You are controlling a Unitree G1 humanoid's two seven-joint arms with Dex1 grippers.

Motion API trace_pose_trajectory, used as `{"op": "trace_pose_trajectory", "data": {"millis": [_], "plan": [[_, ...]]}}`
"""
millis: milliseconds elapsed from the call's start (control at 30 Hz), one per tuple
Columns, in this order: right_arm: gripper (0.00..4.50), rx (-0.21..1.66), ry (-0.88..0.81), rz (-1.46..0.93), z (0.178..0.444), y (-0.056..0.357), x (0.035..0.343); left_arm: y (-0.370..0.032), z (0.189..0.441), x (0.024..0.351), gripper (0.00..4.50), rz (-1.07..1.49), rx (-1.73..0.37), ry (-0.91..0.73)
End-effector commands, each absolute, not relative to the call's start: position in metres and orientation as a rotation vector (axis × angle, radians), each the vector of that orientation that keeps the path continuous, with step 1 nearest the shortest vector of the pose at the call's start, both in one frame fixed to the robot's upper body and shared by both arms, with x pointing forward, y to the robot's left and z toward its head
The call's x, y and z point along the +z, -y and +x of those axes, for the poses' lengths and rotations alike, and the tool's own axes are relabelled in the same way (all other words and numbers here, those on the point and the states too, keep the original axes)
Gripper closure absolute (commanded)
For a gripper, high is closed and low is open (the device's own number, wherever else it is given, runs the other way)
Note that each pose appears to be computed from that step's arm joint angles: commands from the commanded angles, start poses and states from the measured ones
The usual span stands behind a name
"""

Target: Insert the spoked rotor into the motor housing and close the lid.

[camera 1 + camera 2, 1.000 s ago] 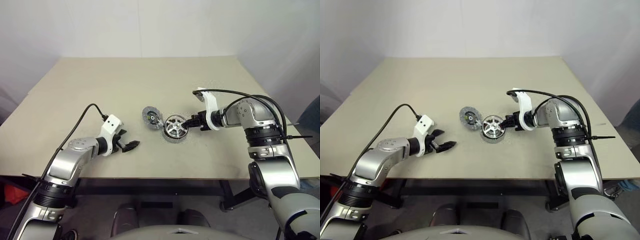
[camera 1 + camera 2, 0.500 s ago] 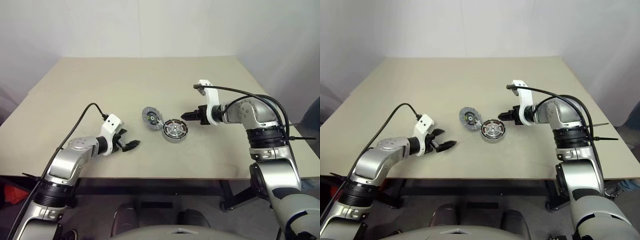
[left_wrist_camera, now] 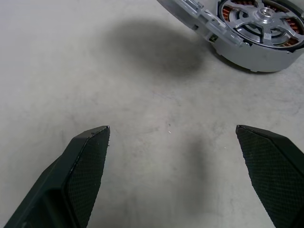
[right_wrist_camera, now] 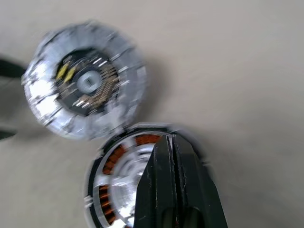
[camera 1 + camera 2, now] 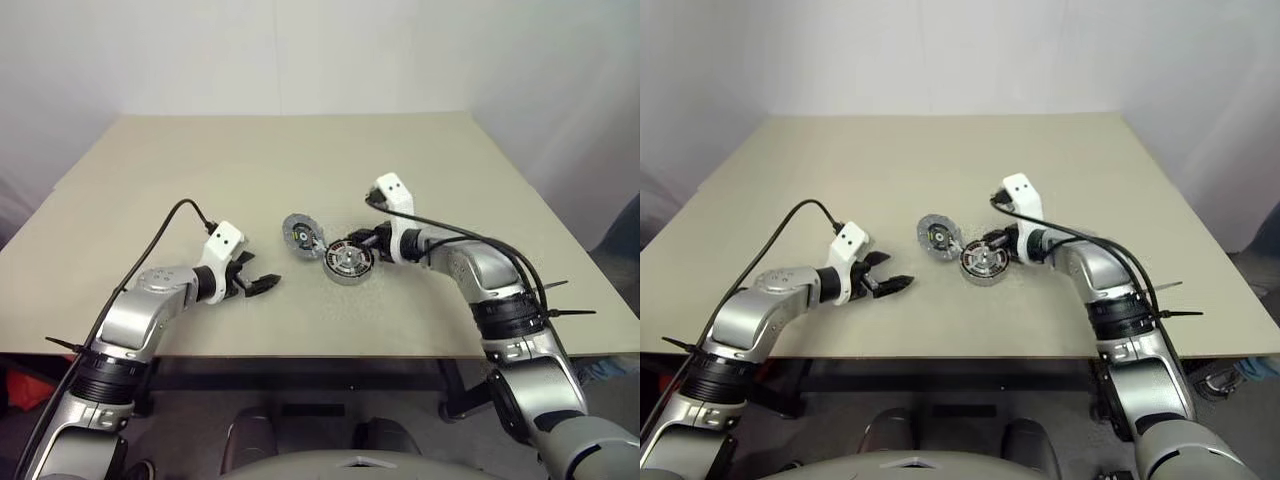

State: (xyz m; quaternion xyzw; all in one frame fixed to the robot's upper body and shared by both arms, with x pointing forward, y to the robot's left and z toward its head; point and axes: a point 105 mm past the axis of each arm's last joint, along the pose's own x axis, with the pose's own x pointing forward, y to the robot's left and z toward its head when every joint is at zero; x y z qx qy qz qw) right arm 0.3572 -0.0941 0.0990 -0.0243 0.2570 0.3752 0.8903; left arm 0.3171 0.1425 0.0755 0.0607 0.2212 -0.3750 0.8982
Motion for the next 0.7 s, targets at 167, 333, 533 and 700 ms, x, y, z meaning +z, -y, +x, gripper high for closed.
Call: {"op": "trace_pose_trajectory", "data": {"millis": [167,333,533,700], "plan": [[4.49,0.824,-0.597,-0.182,0.340,0.087,0.056,-0.144,0.324,0.091,0.00,0.166,-0.782,-0.408],[4.49,0.831,-0.541,-0.194,0.342,0.085,0.058,-0.147,0.325,0.092,0.00,0.173,-0.772,-0.406],[4.49,0.978,-0.249,-0.119,0.348,0.076,0.140,-0.145,0.327,0.092,0.00,0.172,-0.780,-0.401],[4.49,1.142,-0.101,-0.375,0.337,0.081,0.177,-0.140,0.329,0.093,0.00,0.179,-0.799,-0.388]]}}
